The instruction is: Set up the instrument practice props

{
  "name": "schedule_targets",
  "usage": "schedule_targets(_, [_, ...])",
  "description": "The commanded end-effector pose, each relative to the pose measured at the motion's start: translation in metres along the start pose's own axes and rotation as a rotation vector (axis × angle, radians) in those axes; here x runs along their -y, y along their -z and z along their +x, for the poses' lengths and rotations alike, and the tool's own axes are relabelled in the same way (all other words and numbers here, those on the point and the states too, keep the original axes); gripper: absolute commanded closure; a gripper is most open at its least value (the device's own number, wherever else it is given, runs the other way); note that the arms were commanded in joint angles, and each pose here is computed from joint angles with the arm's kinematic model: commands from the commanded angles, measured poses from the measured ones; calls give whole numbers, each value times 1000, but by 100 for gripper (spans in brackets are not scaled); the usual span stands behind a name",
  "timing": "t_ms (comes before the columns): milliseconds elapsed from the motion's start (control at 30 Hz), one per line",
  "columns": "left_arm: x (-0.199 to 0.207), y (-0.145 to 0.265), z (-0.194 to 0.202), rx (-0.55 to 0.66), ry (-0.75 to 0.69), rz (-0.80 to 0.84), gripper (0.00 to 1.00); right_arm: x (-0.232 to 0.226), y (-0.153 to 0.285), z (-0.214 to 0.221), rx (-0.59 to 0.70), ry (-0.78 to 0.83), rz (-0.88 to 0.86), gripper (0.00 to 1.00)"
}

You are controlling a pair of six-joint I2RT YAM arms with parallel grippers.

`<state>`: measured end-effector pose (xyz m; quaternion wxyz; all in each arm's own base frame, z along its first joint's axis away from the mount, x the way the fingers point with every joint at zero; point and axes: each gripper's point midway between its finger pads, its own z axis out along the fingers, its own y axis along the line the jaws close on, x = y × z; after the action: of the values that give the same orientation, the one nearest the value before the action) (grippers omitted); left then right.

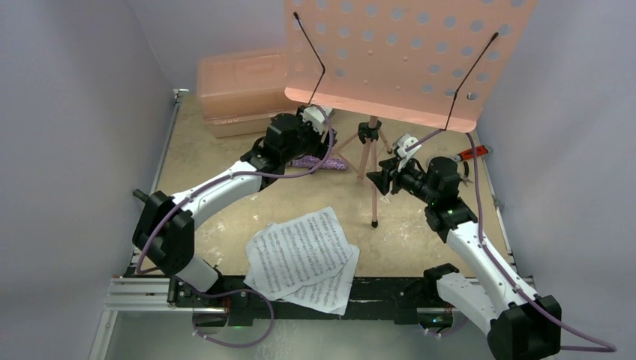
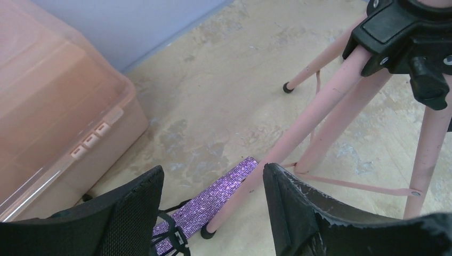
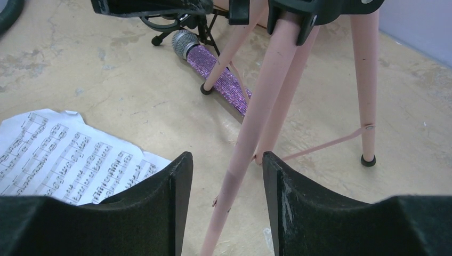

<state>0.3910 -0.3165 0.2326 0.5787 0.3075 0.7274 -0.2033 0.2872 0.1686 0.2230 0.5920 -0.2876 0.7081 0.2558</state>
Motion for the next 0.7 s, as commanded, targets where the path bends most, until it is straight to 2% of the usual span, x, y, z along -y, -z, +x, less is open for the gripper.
schedule_targets(0, [-13, 20, -39, 137, 46, -75, 32, 0, -2, -10, 27, 19, -5, 46])
schedule_targets(133, [-12, 32, -39, 148, 72, -82, 32, 1, -4, -10, 26, 19, -5, 46])
schedule_targets(300, [-28, 59, -35, 127, 120, -191, 30, -2, -6, -10, 33, 27, -26, 44])
schedule_targets(367, [-35, 73, -32, 110, 130, -240, 17, -2, -6, -8, 30, 27, -27, 44])
schedule_targets(500, [-57, 105, -18, 53, 171, -395, 10, -2, -6, -7, 30, 29, -25, 42])
schedule_targets(567, [-66, 124, 0, -16, 199, -477, 8, -2, -6, -6, 33, 26, -25, 42])
schedule_targets(667, [-84, 157, 27, -85, 341, -677, 4, -4, -6, -6, 32, 29, -39, 39])
